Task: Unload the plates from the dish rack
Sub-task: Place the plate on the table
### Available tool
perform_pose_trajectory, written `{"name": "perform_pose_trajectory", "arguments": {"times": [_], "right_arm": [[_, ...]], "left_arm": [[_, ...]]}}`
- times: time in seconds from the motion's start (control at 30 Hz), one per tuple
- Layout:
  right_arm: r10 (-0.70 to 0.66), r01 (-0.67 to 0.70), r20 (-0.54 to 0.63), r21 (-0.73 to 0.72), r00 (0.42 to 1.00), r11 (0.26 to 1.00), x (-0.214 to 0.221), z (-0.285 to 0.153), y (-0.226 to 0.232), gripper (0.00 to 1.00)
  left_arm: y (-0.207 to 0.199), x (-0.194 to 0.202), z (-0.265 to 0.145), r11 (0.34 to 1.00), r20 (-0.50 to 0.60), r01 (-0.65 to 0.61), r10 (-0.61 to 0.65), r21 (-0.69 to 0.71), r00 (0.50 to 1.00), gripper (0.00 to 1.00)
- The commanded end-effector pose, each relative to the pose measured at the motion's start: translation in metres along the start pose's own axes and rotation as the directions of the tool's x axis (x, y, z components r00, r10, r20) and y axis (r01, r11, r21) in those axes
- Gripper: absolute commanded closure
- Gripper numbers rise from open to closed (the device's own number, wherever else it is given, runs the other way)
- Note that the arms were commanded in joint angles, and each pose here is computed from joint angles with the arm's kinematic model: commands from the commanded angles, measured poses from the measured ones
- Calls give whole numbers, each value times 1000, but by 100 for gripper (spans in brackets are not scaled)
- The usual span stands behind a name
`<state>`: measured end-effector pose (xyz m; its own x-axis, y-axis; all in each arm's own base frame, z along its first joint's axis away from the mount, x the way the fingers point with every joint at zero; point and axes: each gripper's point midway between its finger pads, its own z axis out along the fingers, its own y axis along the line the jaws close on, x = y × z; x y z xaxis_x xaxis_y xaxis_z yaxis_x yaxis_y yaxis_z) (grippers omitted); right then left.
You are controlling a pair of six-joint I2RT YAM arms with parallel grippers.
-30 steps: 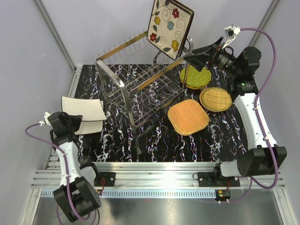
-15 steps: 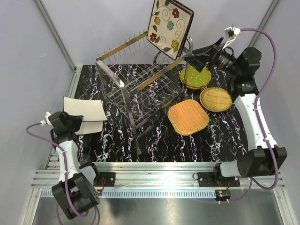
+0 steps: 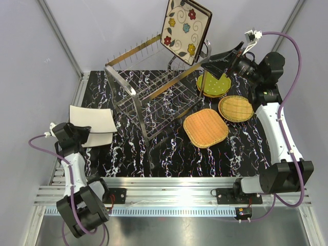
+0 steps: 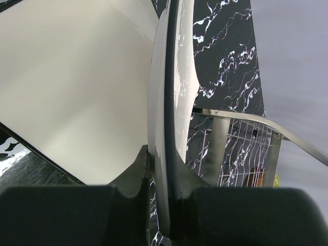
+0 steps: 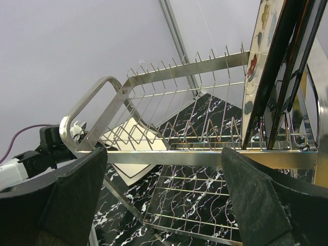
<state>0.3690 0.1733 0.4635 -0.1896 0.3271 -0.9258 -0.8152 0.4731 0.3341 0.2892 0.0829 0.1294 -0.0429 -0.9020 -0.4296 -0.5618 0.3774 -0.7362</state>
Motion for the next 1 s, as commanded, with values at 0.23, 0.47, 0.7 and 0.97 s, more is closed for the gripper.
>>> {"name": "perform_pose_trajectory", "arguments": {"times": [0.23,0.47,0.7,0.97], "right_arm": [[-60,61,30,-27,998,998,-13,-7,17,0],[-59,59,29,-27,998,998,-13,-7,17,0],[-59,60,31,-28,998,998,-13,-7,17,0],[-55,56,31,-28,998,998,-13,-7,17,0]], "left_arm": [[-14,-15,7,996,27,-19,17,84,999,95],[3,-8,10,998,-5,-6,6,57,1000,86],[16,-3,13,999,-31,1,0,48,1000,78],[30,8,20,999,-70,-4,7,33,998,71]]}}
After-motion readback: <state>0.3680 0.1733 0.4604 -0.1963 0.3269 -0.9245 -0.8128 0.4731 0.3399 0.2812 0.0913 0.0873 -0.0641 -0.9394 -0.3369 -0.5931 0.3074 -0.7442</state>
